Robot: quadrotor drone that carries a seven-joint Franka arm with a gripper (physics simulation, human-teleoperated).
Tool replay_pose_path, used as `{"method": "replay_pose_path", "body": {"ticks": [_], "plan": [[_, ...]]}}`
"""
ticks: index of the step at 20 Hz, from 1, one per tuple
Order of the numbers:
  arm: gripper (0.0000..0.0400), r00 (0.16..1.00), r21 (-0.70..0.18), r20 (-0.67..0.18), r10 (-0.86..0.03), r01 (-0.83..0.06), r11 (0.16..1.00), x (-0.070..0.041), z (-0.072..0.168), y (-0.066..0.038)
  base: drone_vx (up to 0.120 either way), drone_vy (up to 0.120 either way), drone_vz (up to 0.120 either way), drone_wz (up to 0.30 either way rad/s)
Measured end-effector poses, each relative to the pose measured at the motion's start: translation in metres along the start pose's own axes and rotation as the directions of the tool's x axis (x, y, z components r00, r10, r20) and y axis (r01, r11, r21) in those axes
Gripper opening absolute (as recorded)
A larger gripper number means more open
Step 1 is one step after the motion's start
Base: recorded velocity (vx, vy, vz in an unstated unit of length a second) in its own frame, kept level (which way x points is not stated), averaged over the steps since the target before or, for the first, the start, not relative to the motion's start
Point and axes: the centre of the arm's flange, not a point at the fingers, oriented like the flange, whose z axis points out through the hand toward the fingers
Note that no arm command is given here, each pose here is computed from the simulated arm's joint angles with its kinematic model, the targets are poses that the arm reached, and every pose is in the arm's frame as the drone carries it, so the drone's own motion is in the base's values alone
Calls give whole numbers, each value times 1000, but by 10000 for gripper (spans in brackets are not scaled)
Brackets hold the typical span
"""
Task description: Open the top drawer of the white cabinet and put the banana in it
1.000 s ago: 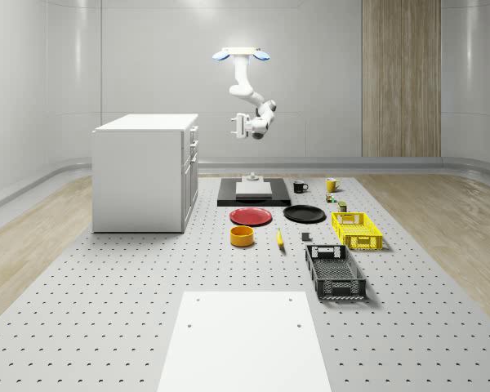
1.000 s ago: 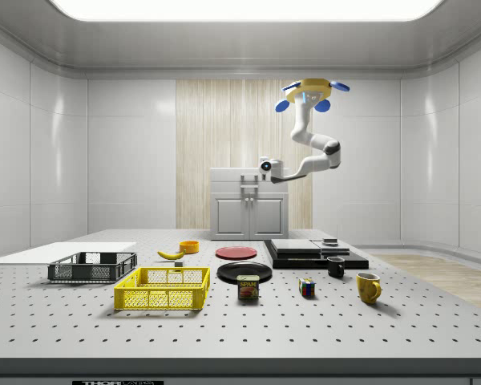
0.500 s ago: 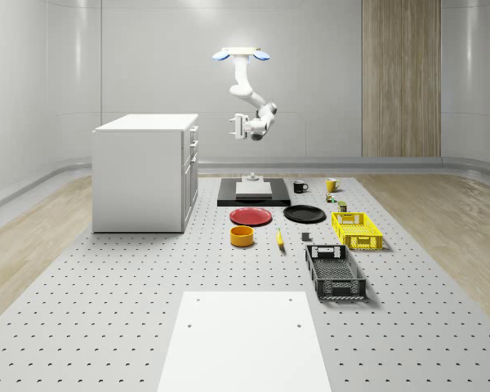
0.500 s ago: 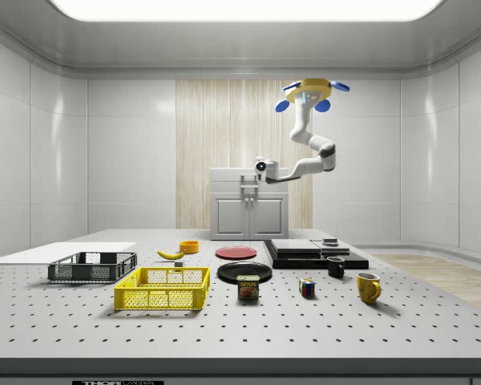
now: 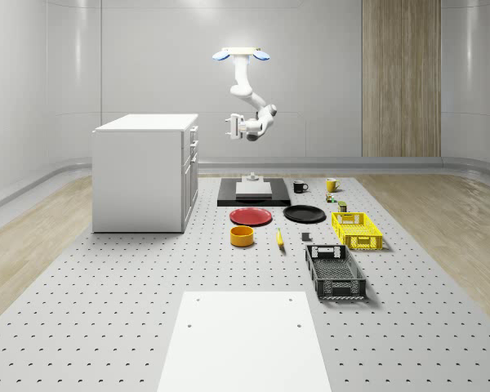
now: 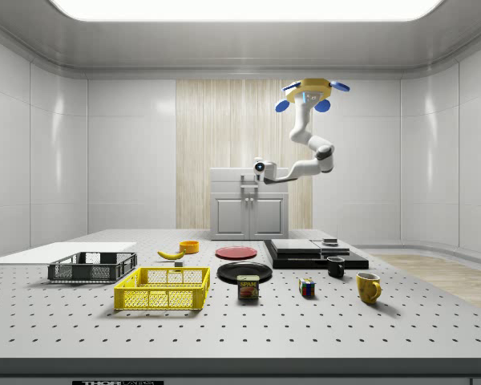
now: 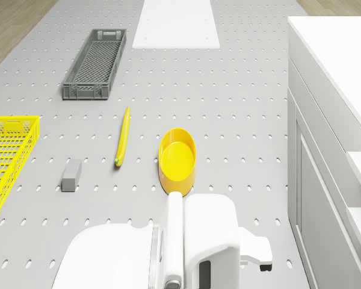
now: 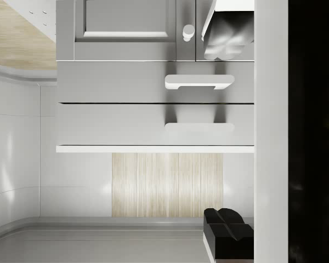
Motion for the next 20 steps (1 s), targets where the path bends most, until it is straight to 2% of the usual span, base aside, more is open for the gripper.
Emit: {"method": "replay_pose_path", "body": {"ticks": [20], "plan": [[400, 1000, 0, 1, 0, 0, 1000, 0, 89, -1, 0, 0, 0, 0]]}}
